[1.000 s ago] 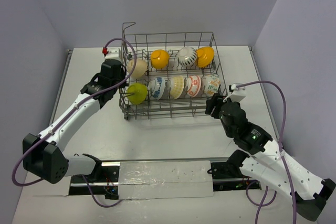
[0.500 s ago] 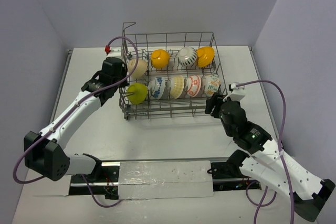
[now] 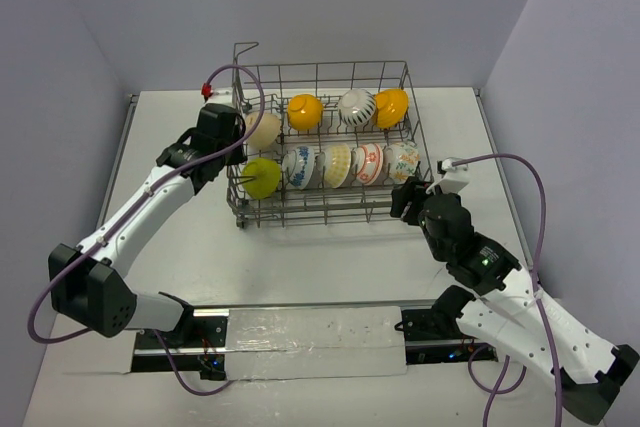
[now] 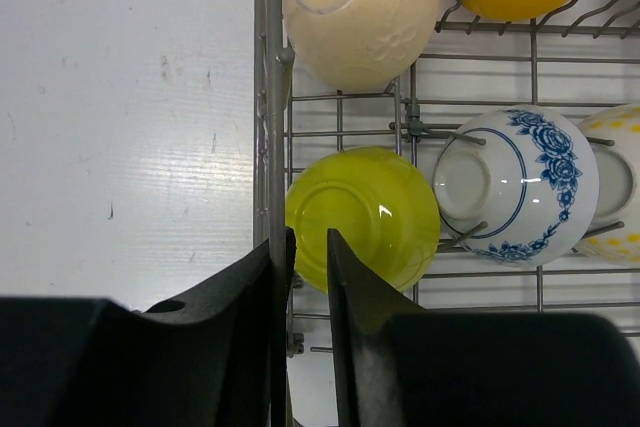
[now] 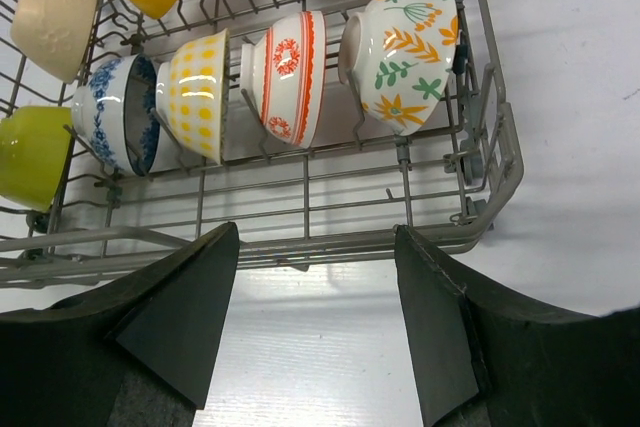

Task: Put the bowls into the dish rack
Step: Move the dish rack to the center of the board.

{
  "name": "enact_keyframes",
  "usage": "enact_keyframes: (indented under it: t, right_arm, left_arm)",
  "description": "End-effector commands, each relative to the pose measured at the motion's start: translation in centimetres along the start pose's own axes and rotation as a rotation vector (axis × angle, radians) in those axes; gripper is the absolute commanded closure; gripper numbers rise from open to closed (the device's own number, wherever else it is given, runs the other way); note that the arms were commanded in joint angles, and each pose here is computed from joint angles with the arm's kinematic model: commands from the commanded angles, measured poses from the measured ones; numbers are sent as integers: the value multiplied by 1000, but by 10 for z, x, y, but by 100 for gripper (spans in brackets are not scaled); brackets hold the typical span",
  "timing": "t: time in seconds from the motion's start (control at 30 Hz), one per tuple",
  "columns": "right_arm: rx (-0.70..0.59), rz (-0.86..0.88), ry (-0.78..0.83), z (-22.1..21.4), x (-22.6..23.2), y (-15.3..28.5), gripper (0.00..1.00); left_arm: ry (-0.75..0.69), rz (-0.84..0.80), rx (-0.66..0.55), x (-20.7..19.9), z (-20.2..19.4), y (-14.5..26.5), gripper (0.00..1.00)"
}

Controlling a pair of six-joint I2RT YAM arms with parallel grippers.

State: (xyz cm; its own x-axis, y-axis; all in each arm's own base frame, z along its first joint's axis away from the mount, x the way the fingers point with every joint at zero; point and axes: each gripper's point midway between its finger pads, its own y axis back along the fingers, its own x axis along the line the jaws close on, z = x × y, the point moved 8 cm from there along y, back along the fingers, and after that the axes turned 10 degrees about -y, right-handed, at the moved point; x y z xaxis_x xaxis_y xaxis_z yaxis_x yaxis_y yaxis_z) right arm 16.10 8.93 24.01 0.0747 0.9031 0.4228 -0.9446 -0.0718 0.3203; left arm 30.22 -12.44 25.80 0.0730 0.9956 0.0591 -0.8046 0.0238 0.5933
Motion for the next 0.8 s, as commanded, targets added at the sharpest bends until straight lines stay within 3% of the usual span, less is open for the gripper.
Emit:
enact_keyframes:
  t: [0.0, 0.57, 0.77]
  right_arm:
    - [-24, 14, -13, 2, 0, -1, 29]
    - [-30, 33, -32, 1, -1, 2, 28]
    - [-28, 34, -31, 1, -1, 2, 28]
  left_arm:
    - [-284, 178, 313, 34, -52, 8, 69]
    - [-265, 218, 311, 39, -44, 21, 65]
    - [-248, 212, 279, 38, -42, 21, 56]
